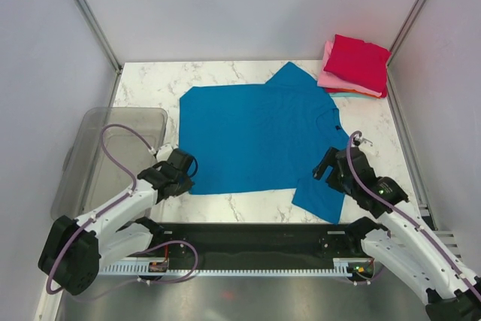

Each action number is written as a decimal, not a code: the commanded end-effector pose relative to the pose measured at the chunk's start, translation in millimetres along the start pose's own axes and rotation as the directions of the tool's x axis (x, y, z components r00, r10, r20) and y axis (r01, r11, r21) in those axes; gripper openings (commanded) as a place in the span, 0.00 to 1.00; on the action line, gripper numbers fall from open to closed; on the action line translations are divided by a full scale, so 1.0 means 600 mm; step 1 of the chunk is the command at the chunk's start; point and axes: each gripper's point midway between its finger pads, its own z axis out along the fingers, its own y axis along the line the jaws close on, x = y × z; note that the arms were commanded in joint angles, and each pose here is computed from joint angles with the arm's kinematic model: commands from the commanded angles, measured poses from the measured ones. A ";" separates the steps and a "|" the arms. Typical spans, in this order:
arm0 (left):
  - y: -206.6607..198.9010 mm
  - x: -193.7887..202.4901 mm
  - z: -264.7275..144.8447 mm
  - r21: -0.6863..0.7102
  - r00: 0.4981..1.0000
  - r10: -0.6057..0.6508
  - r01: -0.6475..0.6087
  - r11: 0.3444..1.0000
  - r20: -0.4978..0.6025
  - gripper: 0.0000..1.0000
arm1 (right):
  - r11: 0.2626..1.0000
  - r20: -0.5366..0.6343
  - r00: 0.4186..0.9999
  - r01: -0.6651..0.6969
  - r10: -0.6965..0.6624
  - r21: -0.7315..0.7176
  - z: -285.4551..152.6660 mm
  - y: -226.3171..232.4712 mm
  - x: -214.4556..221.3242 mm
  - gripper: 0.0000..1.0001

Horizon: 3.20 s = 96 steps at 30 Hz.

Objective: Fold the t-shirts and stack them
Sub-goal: Flatten the tshirt out, then fold the tshirt

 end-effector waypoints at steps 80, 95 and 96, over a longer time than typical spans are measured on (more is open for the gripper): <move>-0.087 -0.229 -0.032 0.142 0.995 0.094 -0.098 0.985 0.035 0.02 | 0.920 0.109 0.947 0.260 -0.303 0.294 0.106 0.117 -0.185 0.00; -0.114 -0.288 0.058 0.082 0.990 0.128 -0.123 0.989 -0.052 0.02 | 0.887 0.081 0.931 0.310 -0.356 0.342 0.207 0.129 -0.278 0.00; -0.114 -0.285 0.069 0.076 0.989 0.133 -0.128 0.989 -0.068 0.02 | 0.885 0.078 0.930 0.314 -0.360 0.343 0.211 0.131 -0.279 0.00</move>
